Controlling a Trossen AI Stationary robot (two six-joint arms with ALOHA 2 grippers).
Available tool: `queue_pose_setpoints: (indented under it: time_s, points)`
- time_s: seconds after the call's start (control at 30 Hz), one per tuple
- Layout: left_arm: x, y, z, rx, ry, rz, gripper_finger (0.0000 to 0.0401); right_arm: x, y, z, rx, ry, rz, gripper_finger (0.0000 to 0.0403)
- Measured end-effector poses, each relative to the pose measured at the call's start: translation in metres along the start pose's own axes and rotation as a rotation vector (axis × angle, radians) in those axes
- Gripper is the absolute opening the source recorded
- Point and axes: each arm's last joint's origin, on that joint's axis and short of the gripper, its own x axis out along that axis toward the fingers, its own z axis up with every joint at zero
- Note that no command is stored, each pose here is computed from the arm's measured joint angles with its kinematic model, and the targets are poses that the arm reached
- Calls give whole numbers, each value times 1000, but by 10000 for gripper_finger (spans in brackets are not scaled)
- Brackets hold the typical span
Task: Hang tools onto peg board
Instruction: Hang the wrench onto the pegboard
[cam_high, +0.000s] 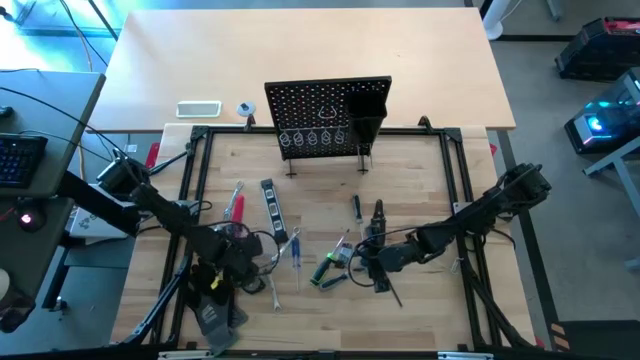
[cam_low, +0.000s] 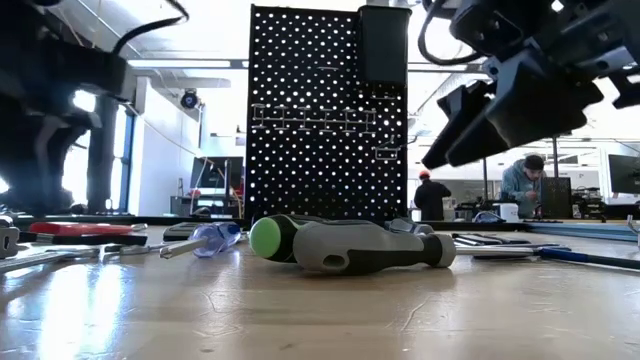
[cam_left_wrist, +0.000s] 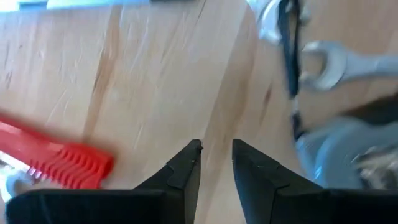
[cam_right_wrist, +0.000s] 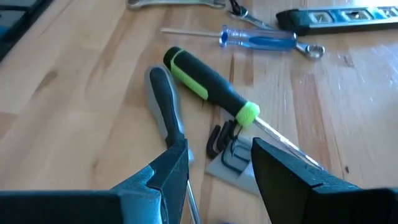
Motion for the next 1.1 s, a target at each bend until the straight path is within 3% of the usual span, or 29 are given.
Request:
queue_pose_setpoints:
  time_s: [0.33, 0.47, 0.8, 1.1]
  points:
    - [-5, 6, -20, 193, 127, 110, 160, 0, -1, 1, 4, -11, -1, 169]
    - [3, 11, -23, 209, 154, 113, 166, 0, 0, 3, 8, -26, 1, 169]
    - [27, 23, -39, 236, 190, 88, 132, 0, -1, 3, 9, -27, -6, 169]
    - [38, 29, -13, 297, 118, -28, 65, 2, -7, 7, 14, -64, -33, 169]
